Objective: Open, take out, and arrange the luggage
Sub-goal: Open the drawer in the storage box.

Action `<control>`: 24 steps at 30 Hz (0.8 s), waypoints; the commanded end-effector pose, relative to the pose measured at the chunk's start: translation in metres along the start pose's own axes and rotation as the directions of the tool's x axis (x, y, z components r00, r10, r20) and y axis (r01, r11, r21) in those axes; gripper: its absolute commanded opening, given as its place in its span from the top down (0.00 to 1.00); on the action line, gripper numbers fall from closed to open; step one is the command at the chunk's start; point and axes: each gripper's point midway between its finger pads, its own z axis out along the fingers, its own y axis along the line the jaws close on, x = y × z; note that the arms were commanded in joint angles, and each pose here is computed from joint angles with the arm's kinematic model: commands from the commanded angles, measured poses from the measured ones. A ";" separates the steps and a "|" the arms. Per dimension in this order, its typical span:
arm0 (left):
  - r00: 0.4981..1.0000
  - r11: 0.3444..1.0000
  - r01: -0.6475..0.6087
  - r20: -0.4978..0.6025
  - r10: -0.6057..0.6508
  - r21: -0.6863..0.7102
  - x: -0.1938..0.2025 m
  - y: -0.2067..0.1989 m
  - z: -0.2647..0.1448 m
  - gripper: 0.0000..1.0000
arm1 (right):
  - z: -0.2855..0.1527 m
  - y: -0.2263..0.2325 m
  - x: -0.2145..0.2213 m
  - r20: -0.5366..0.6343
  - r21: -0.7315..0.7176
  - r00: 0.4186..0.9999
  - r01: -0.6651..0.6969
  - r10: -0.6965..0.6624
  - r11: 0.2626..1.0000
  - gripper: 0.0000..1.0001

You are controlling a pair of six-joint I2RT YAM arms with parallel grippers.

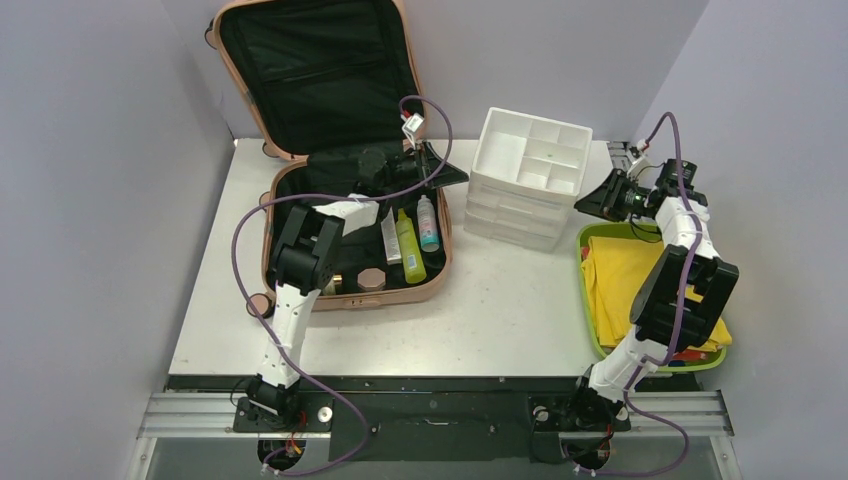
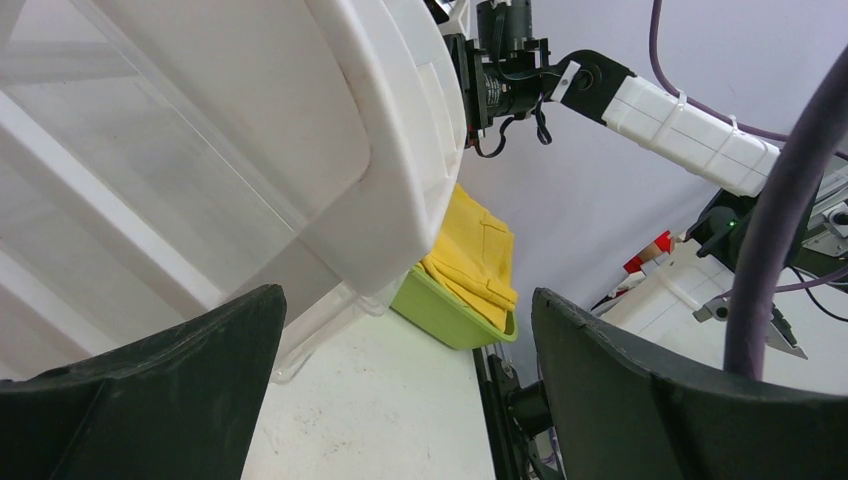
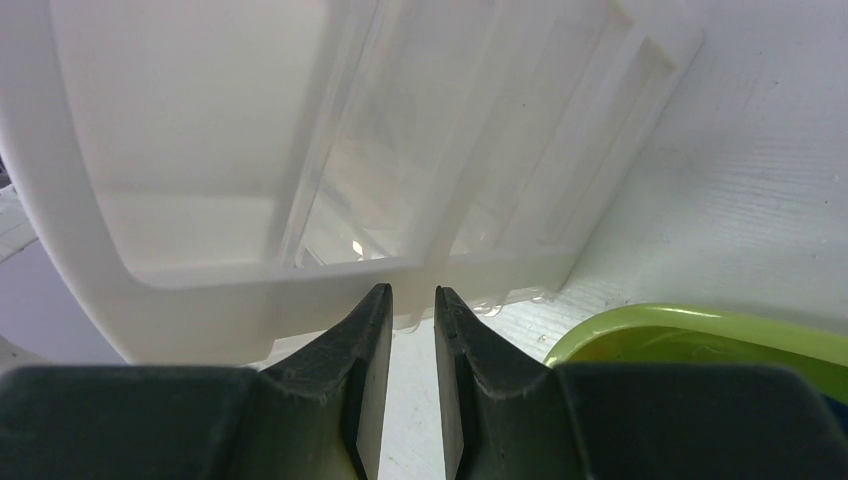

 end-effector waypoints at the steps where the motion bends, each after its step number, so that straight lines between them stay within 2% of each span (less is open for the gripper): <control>1: 0.998 0.997 -0.061 -0.002 0.061 0.051 -0.007 -0.026 0.000 0.10 | -0.007 0.023 -0.016 0.060 -0.014 0.995 0.081 -0.080 0.997 0.81; 11: 0.999 0.997 -0.020 -0.043 0.024 0.076 0.014 -0.035 0.002 0.10 | -0.005 0.026 -0.010 0.042 -0.009 0.996 0.083 -0.083 0.996 0.81; 24: 0.999 0.994 -0.025 -0.042 0.029 0.105 0.012 -0.055 0.003 0.10 | -0.007 0.023 0.014 -0.036 -0.015 0.995 0.089 -0.090 0.996 0.81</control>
